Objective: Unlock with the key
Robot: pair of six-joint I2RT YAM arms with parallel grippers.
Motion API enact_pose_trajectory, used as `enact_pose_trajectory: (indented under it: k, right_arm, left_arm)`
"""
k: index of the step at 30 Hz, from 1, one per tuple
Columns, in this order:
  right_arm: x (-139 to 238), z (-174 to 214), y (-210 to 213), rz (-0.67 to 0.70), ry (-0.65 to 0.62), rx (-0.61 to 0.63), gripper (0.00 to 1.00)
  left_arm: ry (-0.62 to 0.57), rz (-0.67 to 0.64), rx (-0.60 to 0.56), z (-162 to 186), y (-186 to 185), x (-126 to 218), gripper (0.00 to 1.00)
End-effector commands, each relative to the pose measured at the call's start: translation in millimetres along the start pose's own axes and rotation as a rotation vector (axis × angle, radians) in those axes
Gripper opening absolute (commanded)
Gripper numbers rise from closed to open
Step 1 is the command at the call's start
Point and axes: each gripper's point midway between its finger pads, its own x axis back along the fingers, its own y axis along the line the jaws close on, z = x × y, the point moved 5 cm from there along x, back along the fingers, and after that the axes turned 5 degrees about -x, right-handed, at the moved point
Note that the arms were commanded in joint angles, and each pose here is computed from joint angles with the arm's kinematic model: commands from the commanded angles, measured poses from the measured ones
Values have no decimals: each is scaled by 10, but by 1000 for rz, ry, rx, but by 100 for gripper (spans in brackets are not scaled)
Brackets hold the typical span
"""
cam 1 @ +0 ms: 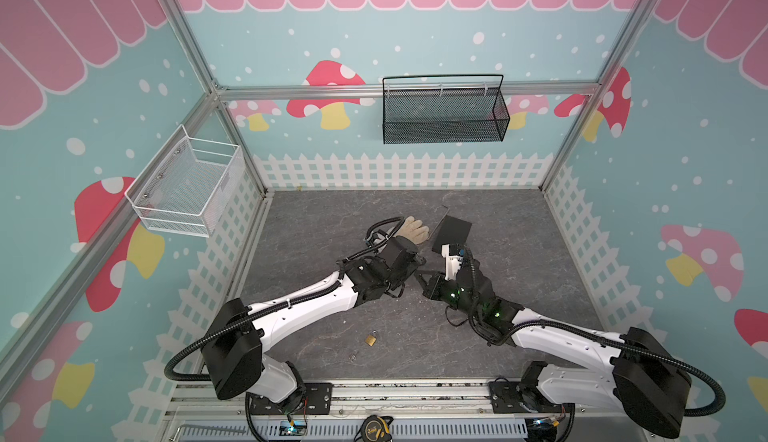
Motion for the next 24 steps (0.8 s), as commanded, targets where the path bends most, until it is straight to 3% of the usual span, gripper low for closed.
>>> enact_pose_trajectory:
  k: [1,24]
  right_arm:
    - [11,-39,94,-10,-15,-44,0]
    - [-36,2,189,-16,22,-135,0]
  left_arm:
    - [27,64,36,39,-100,91,0]
    - [-64,20,3,-19,-3,151,0]
